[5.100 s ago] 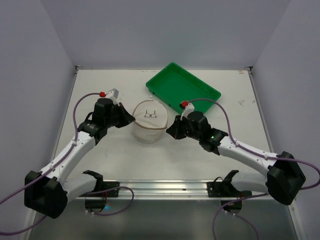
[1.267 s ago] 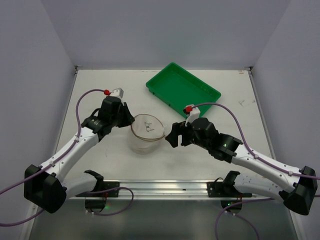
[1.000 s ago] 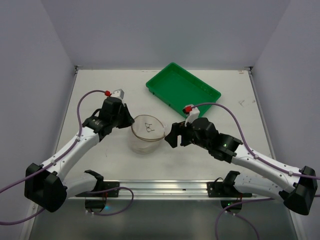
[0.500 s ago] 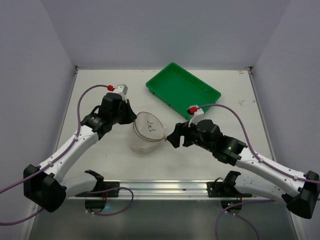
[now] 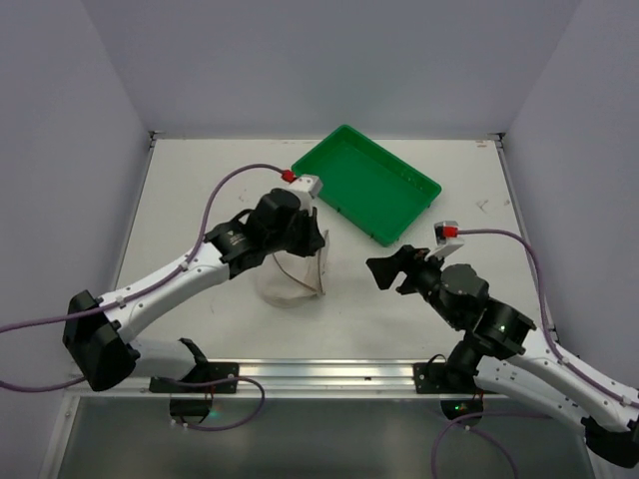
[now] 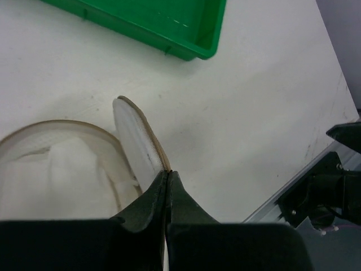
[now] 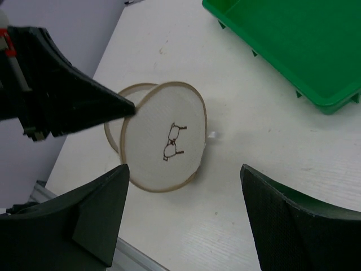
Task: Unzip the laundry bag and remove the bra
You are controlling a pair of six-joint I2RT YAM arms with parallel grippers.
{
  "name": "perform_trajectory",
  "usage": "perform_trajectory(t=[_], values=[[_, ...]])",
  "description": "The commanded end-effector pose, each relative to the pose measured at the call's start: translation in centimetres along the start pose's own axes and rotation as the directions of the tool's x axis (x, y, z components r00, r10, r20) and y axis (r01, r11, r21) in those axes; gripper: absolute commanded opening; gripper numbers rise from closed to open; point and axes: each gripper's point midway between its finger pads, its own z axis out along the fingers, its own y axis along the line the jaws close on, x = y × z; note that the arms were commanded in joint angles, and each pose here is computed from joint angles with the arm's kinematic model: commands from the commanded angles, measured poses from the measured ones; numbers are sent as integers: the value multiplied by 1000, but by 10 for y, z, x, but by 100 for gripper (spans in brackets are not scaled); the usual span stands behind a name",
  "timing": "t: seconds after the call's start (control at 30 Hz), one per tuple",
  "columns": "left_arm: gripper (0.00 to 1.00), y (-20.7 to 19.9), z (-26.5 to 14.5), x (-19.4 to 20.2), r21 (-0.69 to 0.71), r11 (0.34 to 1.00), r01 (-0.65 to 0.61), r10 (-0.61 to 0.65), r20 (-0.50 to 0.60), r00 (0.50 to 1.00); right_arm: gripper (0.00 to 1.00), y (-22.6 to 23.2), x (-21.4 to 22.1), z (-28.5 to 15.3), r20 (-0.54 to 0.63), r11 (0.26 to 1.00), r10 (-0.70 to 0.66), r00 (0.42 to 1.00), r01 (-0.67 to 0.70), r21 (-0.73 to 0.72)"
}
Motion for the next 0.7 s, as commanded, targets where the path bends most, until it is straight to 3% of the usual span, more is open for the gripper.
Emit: perform_trajectory(t=[0.0,0.17,0.27,0.3,0.37,0.4,0.43,0.5,0.67], values=[[0,-54,9,-3,87,994,-64,61,37,997,82,-19,-19,-7,124,994,67,990,-77,78],[19,-105,17,22,189,974,-123,128,-15,992,82,-31,-32,-23,194,991,75,978,-95,93],[38,-121,12,28,229,963,-143,153,-29,988,82,-35,-35,-29,215,992,69,974,-91,91],[53,-122,7,26,234,961,-145,154,-22,988,82,-36,-35,-29,219,992,65,974,-88,94],[68,-118,2,19,211,964,-162,164,11,986,82,-38,-35,-30,225,991,65,972,-89,96],[82,-109,-4,15,171,969,-178,176,24,984,82,-38,-35,-30,228,992,65,971,-88,92],[87,-99,-5,11,119,976,-184,181,36,983,81,-36,-35,-29,227,993,65,972,-86,85],[96,-73,-13,-1,-12,981,-195,195,61,979,81,-31,-33,-25,220,993,75,973,-92,70],[97,-13,-25,-18,-195,971,-140,158,78,984,79,-11,-22,-8,155,998,60,986,-61,6]])
